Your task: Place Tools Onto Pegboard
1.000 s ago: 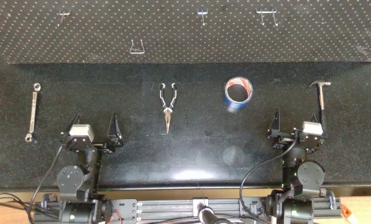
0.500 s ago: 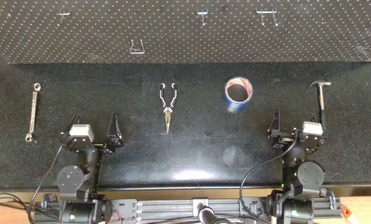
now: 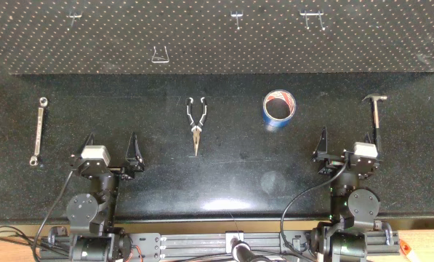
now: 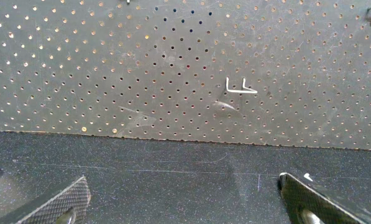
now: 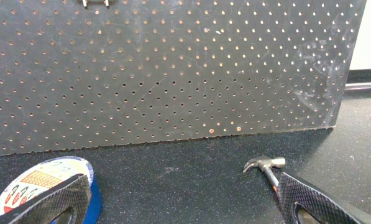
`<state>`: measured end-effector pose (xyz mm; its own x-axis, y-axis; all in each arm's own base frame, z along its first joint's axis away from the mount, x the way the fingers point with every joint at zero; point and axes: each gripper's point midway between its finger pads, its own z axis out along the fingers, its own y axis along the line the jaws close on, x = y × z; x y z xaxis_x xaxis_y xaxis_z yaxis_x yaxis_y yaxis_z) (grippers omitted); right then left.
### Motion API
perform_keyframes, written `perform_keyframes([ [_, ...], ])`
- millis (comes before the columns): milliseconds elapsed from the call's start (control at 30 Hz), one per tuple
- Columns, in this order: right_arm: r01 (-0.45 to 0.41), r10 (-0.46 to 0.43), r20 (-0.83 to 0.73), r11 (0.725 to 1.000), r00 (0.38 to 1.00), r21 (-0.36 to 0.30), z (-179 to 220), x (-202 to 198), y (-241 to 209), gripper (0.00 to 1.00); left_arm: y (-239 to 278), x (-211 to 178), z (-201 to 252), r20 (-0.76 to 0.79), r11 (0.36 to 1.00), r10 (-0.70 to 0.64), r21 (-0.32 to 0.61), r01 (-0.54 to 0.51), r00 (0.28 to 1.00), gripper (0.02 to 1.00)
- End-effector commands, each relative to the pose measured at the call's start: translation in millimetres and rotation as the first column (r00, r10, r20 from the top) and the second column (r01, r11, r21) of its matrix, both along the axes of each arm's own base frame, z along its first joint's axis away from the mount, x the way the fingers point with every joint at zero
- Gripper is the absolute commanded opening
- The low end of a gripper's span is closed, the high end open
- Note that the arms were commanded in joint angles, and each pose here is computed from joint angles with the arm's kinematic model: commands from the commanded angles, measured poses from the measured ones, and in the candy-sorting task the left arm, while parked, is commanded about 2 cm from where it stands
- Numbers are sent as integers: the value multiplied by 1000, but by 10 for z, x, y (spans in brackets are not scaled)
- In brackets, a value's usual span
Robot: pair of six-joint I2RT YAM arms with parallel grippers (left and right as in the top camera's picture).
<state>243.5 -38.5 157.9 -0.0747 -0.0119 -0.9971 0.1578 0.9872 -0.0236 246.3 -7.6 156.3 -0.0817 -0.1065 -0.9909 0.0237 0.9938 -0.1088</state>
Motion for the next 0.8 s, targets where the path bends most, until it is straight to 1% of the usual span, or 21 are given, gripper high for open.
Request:
perform_keyframes([
  [33,-12,12,-1,1000,1000,-13,-8,-2,16,974,4,-4,-9,0,1000,-1,9,1,1000,996],
  [300,-12,12,-1,1000,1000,-13,-8,-2,15,972,4,-1,-6,1,1000,-1,9,1,1000,996],
  [400,-12,12,-1,1000,1000,-13,-8,-2,16,972,4,16,60,5,1000,-1,10,1,1000,996],
  [500,-12,12,-1,1000,1000,-13,-8,-2,15,974,4,68,271,-23,1000,-1,13,1,1000,996],
  [600,-12,12,-1,1000,1000,-13,-8,-2,15,972,100,196,615,-56,998,56,26,-55,997,998],
  [633,-12,12,-1,1000,1000,-13,-8,-2,15,972,147,245,729,-72,996,83,49,-79,994,996],
  [667,-12,12,-1,1000,1000,-13,-8,-2,15,972,160,297,832,-98,993,88,88,-80,991,996],
  [700,-12,12,-1,1000,1000,-13,-8,-2,15,972,158,363,943,-139,987,83,151,-62,987,996],
  [800,-12,12,-1,1000,1000,-13,-8,-2,15,974,161,490,1158,-243,970,78,244,-17,967,996],
])
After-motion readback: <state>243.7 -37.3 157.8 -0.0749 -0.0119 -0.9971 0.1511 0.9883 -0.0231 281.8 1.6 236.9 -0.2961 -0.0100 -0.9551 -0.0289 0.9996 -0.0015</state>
